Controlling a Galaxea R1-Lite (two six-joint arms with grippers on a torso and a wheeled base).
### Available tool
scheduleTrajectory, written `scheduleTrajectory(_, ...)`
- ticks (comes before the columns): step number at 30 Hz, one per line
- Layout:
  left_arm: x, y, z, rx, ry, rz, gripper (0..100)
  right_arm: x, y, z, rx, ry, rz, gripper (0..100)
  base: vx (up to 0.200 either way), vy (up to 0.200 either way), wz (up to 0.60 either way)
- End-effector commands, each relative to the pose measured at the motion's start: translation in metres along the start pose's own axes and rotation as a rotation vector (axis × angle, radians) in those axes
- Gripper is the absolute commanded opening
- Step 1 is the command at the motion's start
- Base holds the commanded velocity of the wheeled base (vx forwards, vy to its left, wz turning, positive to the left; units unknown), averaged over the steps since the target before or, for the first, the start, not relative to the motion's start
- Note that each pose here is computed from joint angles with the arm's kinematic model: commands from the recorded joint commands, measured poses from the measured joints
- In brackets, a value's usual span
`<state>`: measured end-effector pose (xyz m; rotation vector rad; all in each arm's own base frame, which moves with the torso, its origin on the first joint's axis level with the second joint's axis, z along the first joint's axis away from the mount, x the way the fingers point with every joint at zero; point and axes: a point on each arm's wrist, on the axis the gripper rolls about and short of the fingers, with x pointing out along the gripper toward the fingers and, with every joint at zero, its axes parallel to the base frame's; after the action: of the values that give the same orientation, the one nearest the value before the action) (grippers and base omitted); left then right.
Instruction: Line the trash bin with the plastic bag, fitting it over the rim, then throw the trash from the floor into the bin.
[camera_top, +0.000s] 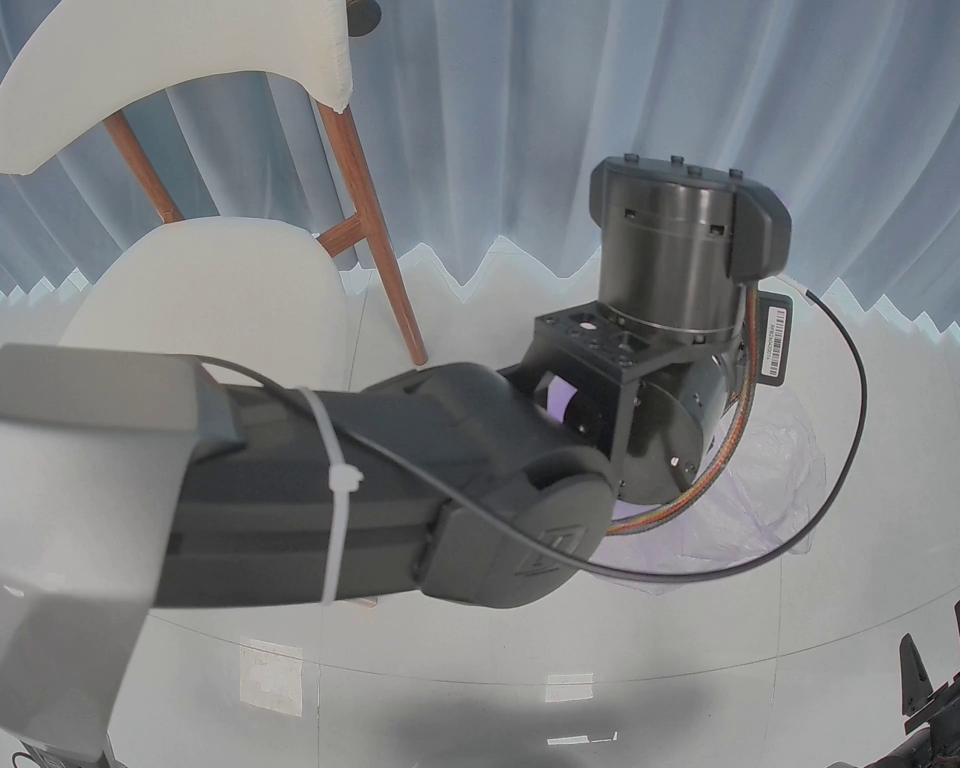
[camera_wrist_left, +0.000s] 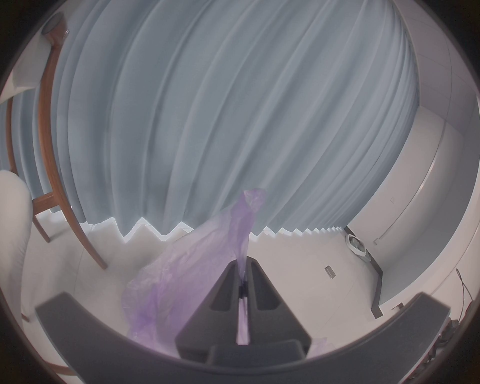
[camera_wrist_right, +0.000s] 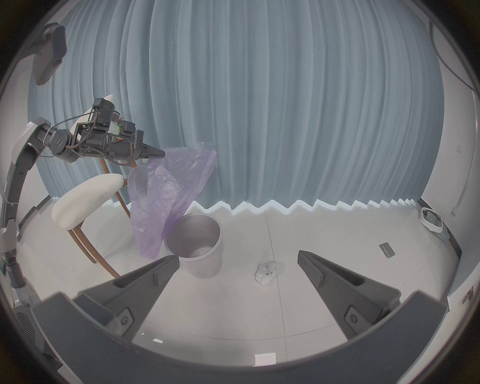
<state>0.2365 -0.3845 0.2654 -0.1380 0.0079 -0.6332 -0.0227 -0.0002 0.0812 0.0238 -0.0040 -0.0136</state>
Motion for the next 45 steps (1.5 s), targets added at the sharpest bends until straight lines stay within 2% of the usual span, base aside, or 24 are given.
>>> scheduleTrajectory(1,-0.003,0.004,0.005,-0.021,-0.013,-0.002,0,0.000,0.000,-0.005,-0.001,-0.001,0.000,100,0.000,0.000,0.00)
scheduleTrajectory(9,-0.015,0.010,0.025,-0.025,-0.013,-0.040,0,0.000,0.000,-0.005,-0.002,-0.001,0.000,100,0.000,-0.175,0.00)
scheduleTrajectory(18,-0.043,0.019,0.059,-0.028,-0.003,-0.099,0,0.000,0.000,-0.005,-0.002,-0.001,0.001,100,-0.022,-0.200,0.00)
scheduleTrajectory(23,-0.053,0.028,0.057,-0.017,0.029,-0.104,0,0.000,0.000,-0.005,-0.001,-0.001,0.000,100,-0.080,-0.200,0.00)
scheduleTrajectory(28,-0.066,0.035,0.061,-0.012,0.037,-0.099,0,0.000,0.000,-0.005,0.001,-0.001,0.000,100,0.000,0.000,0.00)
scheduleTrajectory(33,-0.077,0.020,0.070,-0.022,0.013,-0.151,0,0.000,0.000,-0.005,0.001,-0.001,0.000,100,0.000,0.000,0.00)
scheduleTrajectory(36,-0.075,0.014,0.070,-0.023,0.009,-0.164,0,0.000,0.000,-0.005,0.001,-0.001,0.000,100,0.000,0.000,0.00)
scheduleTrajectory(39,-0.065,0.021,0.065,-0.019,0.014,-0.165,0,0.000,0.000,-0.005,0.001,-0.001,0.000,100,0.000,0.000,0.00)
scheduleTrajectory(42,-0.057,0.029,0.071,-0.027,-0.004,-0.153,0,0.000,0.000,-0.005,-0.001,-0.001,0.000,100,0.000,0.000,0.00)
scheduleTrajectory(45,-0.050,0.027,0.065,-0.026,0.001,-0.156,0,0.000,0.000,-0.005,-0.001,-0.001,0.000,100,0.000,0.000,0.00)
